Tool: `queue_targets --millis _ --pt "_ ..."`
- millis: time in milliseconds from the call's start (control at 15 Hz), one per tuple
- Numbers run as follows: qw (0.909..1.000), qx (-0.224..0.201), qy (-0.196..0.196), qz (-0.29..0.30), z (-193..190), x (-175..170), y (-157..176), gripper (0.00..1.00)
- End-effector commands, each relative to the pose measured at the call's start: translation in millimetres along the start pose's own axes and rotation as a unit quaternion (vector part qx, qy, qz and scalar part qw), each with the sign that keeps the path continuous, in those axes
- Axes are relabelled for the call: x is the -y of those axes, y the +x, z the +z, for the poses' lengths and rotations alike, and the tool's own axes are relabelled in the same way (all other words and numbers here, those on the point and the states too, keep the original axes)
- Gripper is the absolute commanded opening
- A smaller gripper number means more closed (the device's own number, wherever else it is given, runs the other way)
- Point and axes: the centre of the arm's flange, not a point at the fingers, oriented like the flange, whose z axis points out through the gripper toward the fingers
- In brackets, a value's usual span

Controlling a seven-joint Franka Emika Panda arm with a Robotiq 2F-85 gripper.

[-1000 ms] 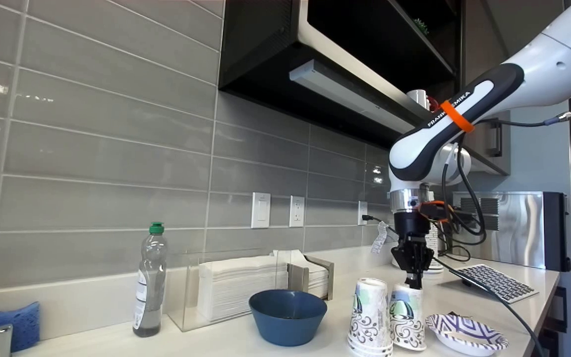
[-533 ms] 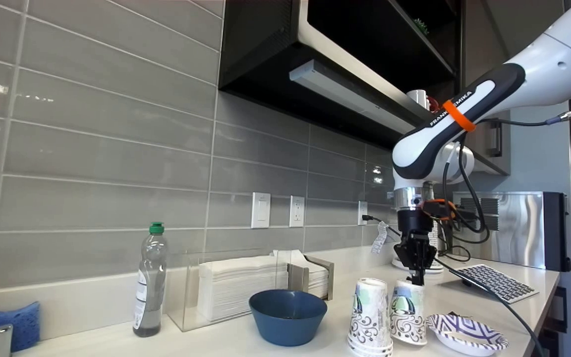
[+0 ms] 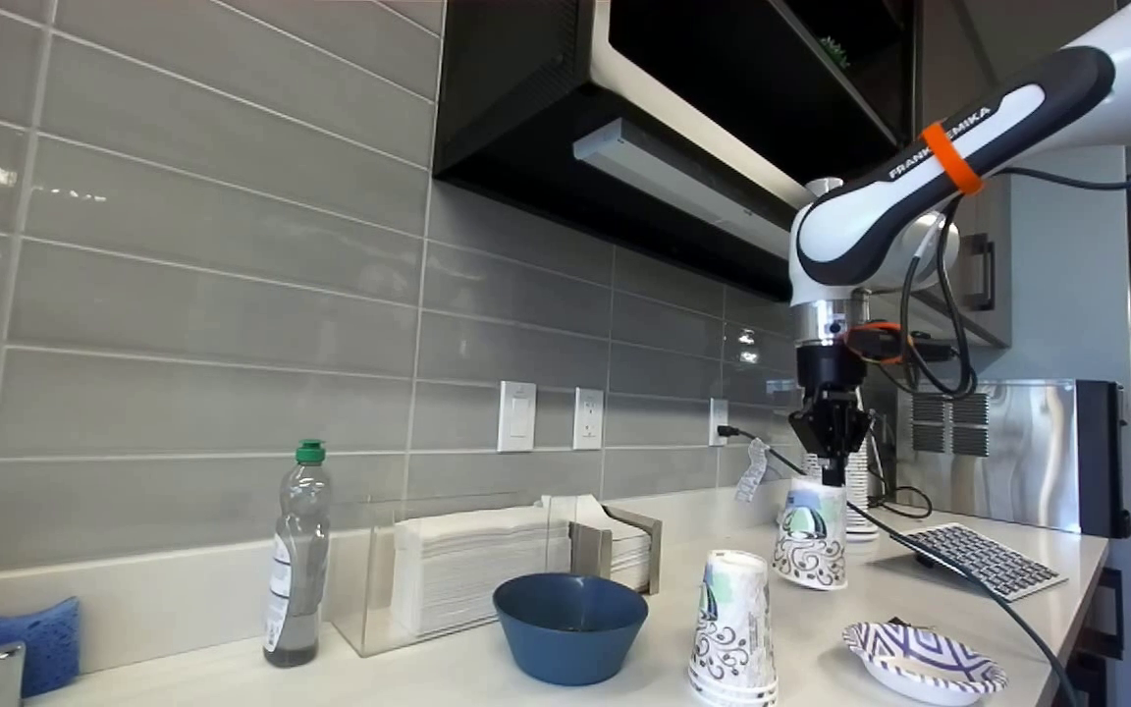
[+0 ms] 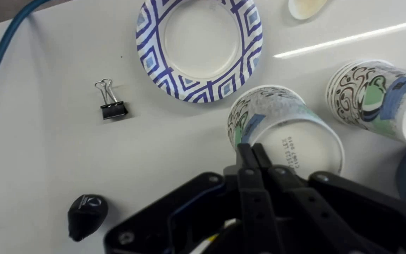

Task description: Stack the cups together

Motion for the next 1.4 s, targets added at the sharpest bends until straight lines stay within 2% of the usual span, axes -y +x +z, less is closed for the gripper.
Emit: queue_targets --millis 0,267,533,600,733,1000,1333 --pt "0.9989 -0.020 -0.042 -0.010 -52.3 19.4 -7.1 0.01" --pt "0.9952 -0.038 -0.076 -0.049 -93.2 58.0 -0.2 0.01" --pt "0.9904 -0.044 -0.089 -0.097 -103.1 102.0 4.8 0.01" --pt "0.9925 -0.049 -0.072 -0.086 -97.0 88.8 -6.7 0.01" --pt "0.9919 -0.049 -0.072 -0.092 -96.7 96.4 -6.7 0.02" --pt "0.9925 -0.048 -0.072 -0.086 -96.0 89.8 -5.7 0.01" --pt "0.9911 -0.048 -0.067 -0.104 -104.9 110.0 -11.3 0.01"
